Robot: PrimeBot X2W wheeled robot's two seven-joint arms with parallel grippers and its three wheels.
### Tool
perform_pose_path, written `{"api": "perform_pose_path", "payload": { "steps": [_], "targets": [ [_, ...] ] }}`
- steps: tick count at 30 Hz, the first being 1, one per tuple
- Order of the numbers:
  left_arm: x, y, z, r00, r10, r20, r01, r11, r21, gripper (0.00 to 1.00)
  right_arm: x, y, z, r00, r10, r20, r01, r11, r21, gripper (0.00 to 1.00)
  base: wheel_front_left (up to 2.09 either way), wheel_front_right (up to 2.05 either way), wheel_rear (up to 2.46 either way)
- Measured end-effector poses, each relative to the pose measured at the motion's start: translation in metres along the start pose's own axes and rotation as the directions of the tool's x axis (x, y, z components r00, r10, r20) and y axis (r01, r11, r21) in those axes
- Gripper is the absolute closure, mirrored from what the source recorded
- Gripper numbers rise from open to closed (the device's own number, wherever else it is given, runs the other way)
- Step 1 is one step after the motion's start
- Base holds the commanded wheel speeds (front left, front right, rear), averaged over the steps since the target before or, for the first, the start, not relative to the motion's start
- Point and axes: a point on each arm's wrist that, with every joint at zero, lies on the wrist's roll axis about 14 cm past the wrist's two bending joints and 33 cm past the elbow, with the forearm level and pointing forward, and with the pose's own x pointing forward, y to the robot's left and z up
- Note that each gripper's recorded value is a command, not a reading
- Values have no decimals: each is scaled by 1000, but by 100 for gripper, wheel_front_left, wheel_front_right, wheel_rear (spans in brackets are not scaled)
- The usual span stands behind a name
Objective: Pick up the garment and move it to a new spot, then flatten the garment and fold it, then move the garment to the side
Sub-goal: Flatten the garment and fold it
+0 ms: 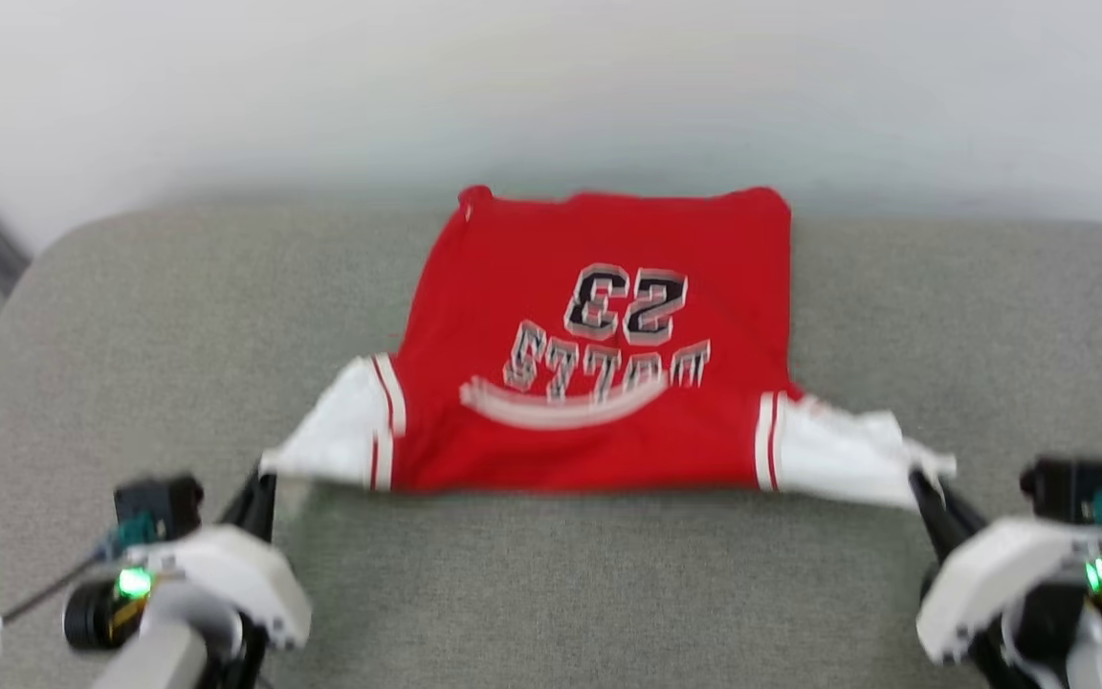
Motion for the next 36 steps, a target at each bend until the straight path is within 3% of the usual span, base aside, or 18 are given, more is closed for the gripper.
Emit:
{"api": "perform_pose_path", "payload": {
  "steps": [5,15,16,17,18,19,23,27,32,36],
  "targets": [
    [-49,7,-38,994,39,-104,-42,999,-25,100,-47,-11,-41,996,-63,-70,68,995,79,100,0,0,0],
    [-104,1,-81,966,51,-252,-50,999,10,100,-102,-29,-112,957,-141,-253,171,980,98,100,0,0,0],
    [-106,1,-81,966,55,-253,-54,998,9,100,-105,-29,-116,954,-143,-262,175,979,103,84,0,0,0],
    [-109,-1,-82,965,55,-256,-55,998,9,100,-106,-29,-119,953,-143,-267,177,978,108,58,0,0,0],
    [-111,-1,-82,965,56,-257,-56,998,9,100,-107,-29,-121,952,-144,-269,179,978,111,18,0,0,0],
    [-113,-1,-82,964,59,-259,-58,998,13,100,-108,-29,-123,951,-145,-272,181,977,111,0,0,0,0],
    [-112,-9,-74,970,38,-238,-37,999,8,100,-102,-36,-117,953,-163,-256,192,977,94,0,0,0,0],
    [-104,-16,-61,979,21,-203,-18,1000,17,100,-71,-43,-70,975,-179,-131,190,978,82,0,0,0,0],
    [-87,-24,-43,987,-1,-163,5,1000,26,100,-17,-50,-11,982,-185,-27,186,977,103,0,0,0,0],
    [-71,-35,-31,991,-31,-134,34,999,18,100,34,-58,14,981,-180,-71,187,978,98,0,0,0,0]
  ]
}}
